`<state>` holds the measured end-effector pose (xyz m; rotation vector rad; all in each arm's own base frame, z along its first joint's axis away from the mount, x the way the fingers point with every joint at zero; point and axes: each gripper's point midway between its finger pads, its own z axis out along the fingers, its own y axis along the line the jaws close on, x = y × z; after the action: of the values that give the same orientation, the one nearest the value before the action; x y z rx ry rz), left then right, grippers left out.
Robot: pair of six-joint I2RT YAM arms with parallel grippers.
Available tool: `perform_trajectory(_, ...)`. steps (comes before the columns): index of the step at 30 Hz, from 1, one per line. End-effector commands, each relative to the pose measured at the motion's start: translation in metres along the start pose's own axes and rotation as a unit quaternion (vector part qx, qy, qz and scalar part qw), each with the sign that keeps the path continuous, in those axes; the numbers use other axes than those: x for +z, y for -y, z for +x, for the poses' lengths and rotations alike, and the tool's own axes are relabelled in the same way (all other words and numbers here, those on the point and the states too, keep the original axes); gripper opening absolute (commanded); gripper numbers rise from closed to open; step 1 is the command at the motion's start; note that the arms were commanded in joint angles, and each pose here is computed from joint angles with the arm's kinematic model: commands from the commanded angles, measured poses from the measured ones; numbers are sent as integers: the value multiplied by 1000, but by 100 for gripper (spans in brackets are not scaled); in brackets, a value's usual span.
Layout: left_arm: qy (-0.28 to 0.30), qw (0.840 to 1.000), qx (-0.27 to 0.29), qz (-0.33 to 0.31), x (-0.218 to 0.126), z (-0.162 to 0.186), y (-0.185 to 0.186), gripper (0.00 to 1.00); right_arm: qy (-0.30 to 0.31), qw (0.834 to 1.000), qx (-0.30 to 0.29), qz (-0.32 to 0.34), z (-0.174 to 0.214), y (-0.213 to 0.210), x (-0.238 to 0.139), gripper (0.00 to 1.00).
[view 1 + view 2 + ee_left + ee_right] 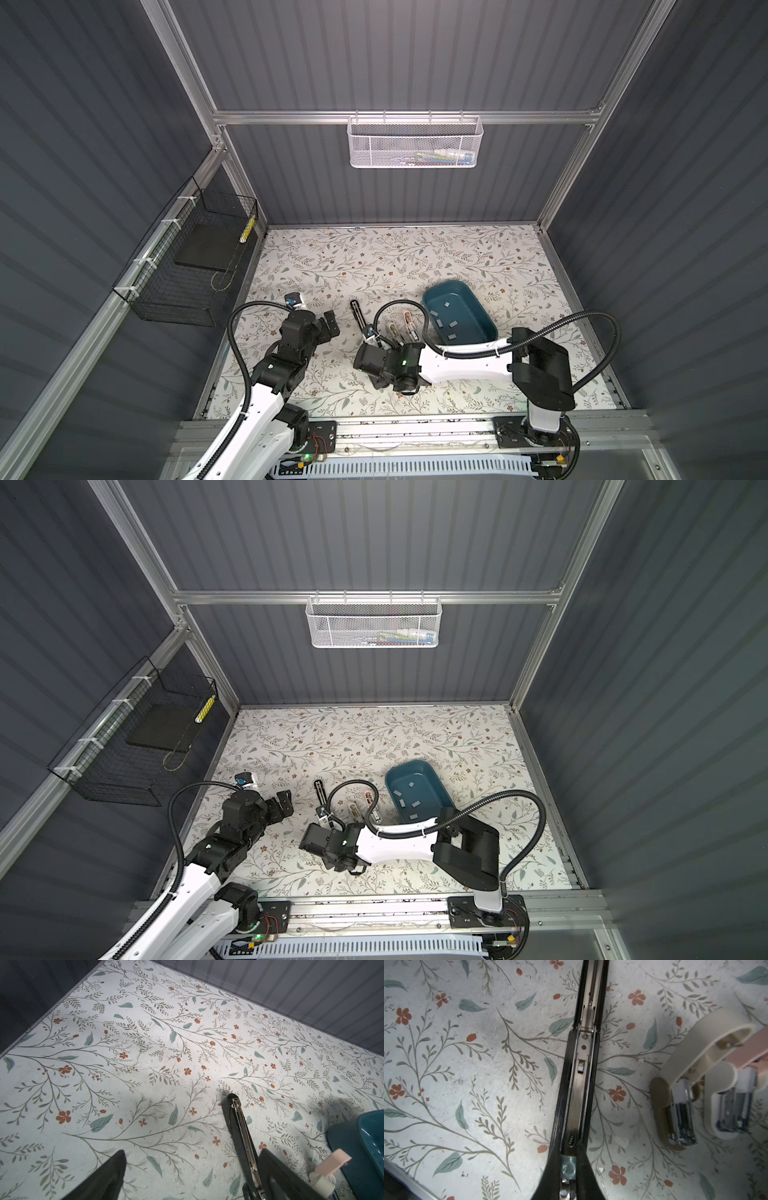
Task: Load the staples into the stapler
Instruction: 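Lower the staple strip into the black stapler's channel with the right gripper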
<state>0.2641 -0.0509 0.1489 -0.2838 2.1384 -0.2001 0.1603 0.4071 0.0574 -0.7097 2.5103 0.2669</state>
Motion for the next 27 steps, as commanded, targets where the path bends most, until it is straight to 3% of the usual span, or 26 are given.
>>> perform_trajectory(1, -6, 1000, -4, -4, 0, 6, -4, 99, -24, 999, -6, 20, 15, 7, 5, 8)
perform_trajectory(13, -6, 1000, -4, -4, 0, 6, -4, 99, -34, 999, -12, 26, 19, 8, 6, 23)
perform_trajectory(22, -6, 1000, -4, -4, 0, 6, -4, 99, -29, 999, -17, 26, 15, 7, -1, 24)
perform_trajectory(27, -6, 1000, -4, -4, -1, 6, -4, 99, -22, 999, -19, 30, 12, 9, -7, 31)
